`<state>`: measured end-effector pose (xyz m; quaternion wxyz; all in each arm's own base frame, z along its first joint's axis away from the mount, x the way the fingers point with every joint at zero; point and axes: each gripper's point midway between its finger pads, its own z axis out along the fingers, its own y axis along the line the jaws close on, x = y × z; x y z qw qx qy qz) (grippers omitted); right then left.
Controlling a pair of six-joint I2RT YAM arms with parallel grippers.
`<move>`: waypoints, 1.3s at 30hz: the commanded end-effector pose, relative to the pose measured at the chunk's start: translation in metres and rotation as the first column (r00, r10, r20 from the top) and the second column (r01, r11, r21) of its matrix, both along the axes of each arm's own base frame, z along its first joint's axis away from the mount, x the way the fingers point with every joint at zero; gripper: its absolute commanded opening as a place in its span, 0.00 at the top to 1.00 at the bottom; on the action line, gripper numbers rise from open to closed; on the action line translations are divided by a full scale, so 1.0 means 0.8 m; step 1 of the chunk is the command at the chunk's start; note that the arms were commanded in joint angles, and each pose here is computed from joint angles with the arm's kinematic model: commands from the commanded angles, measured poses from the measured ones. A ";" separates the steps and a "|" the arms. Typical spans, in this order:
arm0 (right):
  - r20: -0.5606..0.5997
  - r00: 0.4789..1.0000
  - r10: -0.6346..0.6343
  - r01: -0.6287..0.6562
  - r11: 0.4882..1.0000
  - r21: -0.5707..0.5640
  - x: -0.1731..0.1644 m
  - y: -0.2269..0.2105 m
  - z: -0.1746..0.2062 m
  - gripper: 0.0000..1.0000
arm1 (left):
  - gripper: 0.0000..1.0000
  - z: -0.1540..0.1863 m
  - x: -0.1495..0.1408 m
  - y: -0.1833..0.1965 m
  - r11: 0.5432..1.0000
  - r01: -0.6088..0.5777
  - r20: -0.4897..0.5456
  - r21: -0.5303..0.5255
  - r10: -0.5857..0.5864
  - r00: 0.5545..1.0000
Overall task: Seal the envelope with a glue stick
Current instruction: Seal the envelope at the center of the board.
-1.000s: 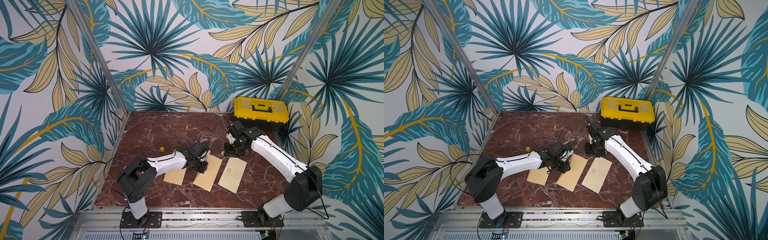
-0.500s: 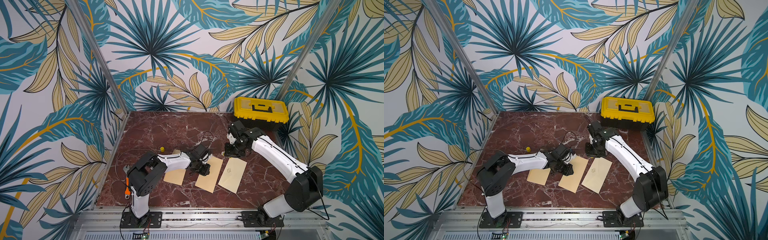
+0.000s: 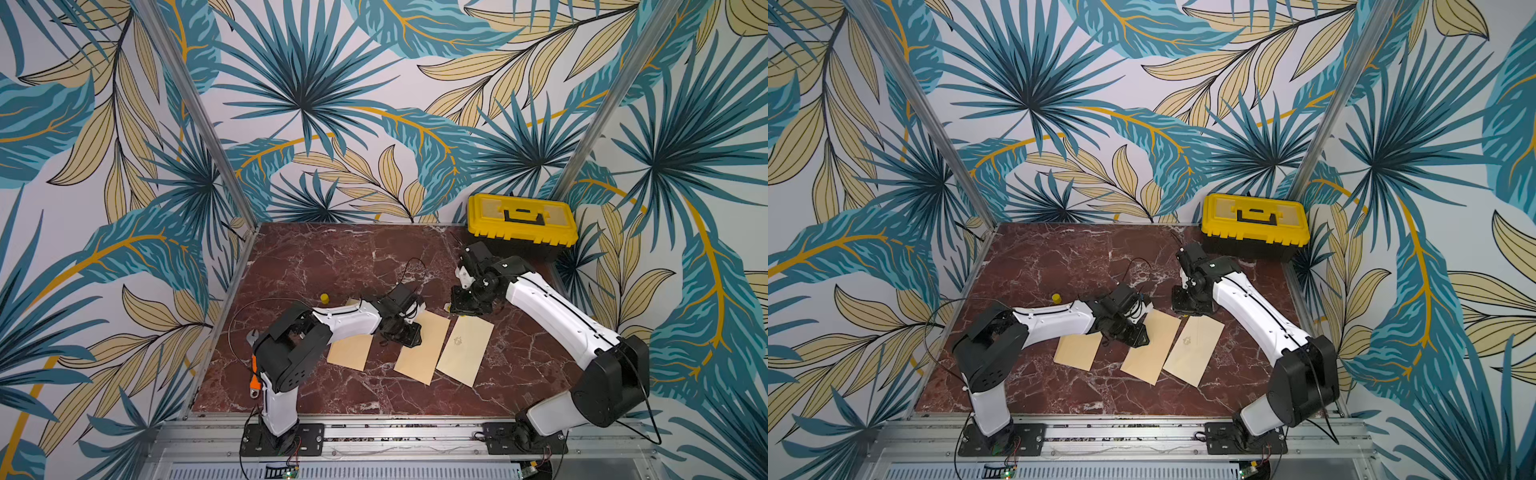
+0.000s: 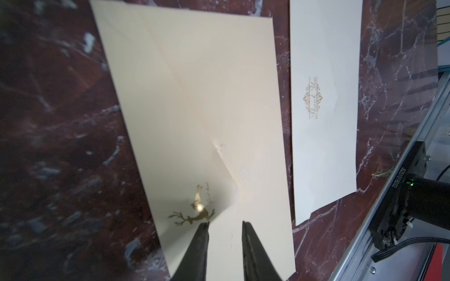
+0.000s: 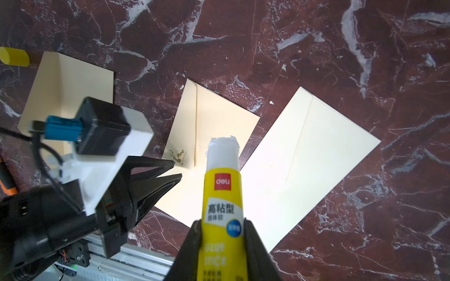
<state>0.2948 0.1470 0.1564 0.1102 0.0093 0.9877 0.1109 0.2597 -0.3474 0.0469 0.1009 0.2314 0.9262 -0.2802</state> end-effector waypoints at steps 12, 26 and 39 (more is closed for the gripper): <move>-0.009 1.000 -0.002 0.002 1.000 0.001 -0.009 -0.006 0.000 1.00 | 0.92 -0.001 -0.002 -0.034 0.998 0.065 -0.021 -0.017 -0.065 0.998; -0.002 1.000 -0.008 0.008 1.000 0.011 -0.009 -0.008 0.005 1.00 | 0.97 -0.025 -0.002 -0.011 0.995 0.043 -0.017 0.087 -0.041 0.999; 0.004 1.000 -0.017 0.017 1.000 0.023 -0.014 -0.011 0.011 1.00 | 0.96 0.024 0.017 -0.026 0.999 0.032 0.058 0.038 -0.034 0.998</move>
